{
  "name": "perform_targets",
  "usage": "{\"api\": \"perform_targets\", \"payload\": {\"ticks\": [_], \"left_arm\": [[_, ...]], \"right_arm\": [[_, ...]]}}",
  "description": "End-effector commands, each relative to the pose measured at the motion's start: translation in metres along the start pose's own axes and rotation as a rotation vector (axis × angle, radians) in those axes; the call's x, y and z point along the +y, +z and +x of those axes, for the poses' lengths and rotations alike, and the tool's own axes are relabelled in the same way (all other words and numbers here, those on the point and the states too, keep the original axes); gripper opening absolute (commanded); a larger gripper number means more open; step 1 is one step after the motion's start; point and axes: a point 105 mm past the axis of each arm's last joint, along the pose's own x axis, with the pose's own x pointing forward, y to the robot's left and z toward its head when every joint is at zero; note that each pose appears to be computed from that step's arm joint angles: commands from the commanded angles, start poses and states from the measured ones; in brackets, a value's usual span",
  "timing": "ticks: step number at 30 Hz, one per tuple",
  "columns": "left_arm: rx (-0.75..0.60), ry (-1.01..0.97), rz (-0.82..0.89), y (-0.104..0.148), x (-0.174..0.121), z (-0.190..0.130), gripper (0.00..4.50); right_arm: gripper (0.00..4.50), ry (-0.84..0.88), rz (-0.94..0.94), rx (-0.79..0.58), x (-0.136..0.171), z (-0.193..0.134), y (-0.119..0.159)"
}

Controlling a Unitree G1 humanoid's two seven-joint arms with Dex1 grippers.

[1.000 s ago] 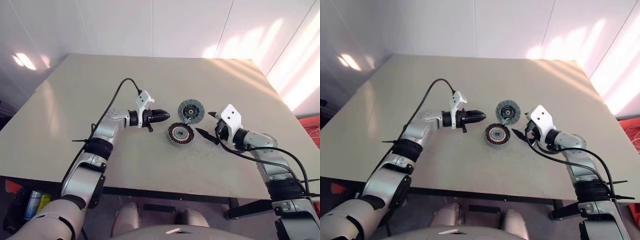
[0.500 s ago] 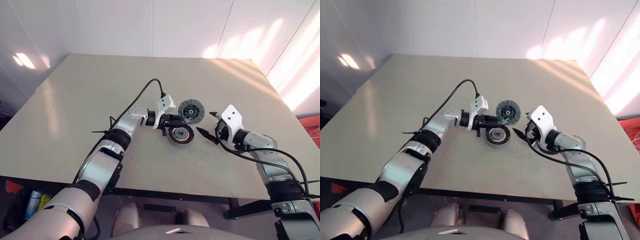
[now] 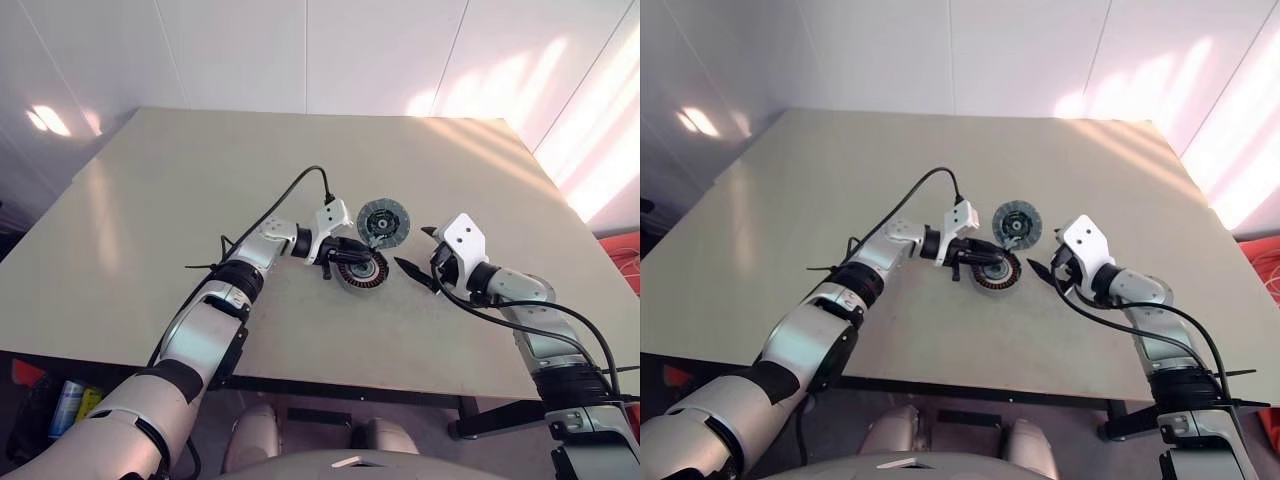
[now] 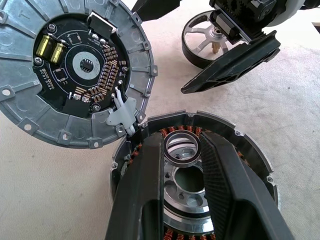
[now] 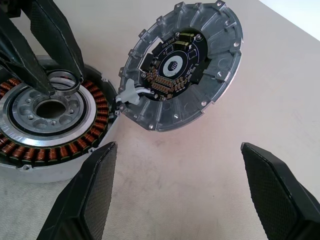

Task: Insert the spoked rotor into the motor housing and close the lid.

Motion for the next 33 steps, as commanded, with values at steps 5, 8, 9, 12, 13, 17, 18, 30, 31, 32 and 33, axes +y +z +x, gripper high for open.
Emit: {"api": "perform_targets", "payload": {"ticks": [5, 8, 9, 12, 13, 17, 18, 30, 31, 32, 33], "left_arm": [[-0.023, 0.005, 0.03, 0.007, 0.001, 0.001, 0.73], [-0.02, -0.002, 0.024, 0.005, -0.001, 0.001, 0.73], [-0.019, -0.005, 0.023, 0.005, -0.001, 0.001, 0.73], [-0.016, -0.011, 0.022, 0.004, -0.002, 0.0, 0.73], [-0.015, -0.012, 0.023, 0.004, -0.002, 0.0, 0.73], [-0.012, -0.014, 0.022, 0.003, -0.002, -0.001, 0.73], [-0.011, -0.014, 0.021, 0.002, -0.002, -0.001, 0.73], [-0.011, -0.012, 0.016, 0.002, -0.001, -0.003, 2.68], [-0.014, 0.016, 0.018, 0.003, 0.002, -0.003, 2.98], [-0.021, 0.029, 0.02, 0.004, 0.004, -0.003, 3.3], [-0.036, 0.042, 0.02, 0.007, 0.006, -0.004, 3.3]], "right_arm": [[4.5, -0.029, -0.043, -0.055, -0.009, -0.003, 0.018], [4.5, -0.029, -0.042, -0.055, -0.009, -0.002, 0.018], [4.5, -0.029, -0.042, -0.055, -0.009, -0.002, 0.018], [4.5, -0.03, -0.041, -0.055, -0.009, -0.002, 0.018], [4.5, -0.031, -0.041, -0.055, -0.009, -0.002, 0.018], [4.5, -0.031, -0.041, -0.055, -0.009, -0.002, 0.017], [4.5, -0.03, -0.04, -0.055, -0.009, -0.002, 0.017], [4.5, -0.033, -0.042, -0.057, -0.01, -0.002, 0.018], [4.5, -0.033, -0.042, -0.057, -0.01, -0.002, 0.018], [4.5, -0.033, -0.042, -0.057, -0.01, -0.002, 0.018], [4.5, -0.033, -0.042, -0.057, -0.01, -0.002, 0.018]]}}
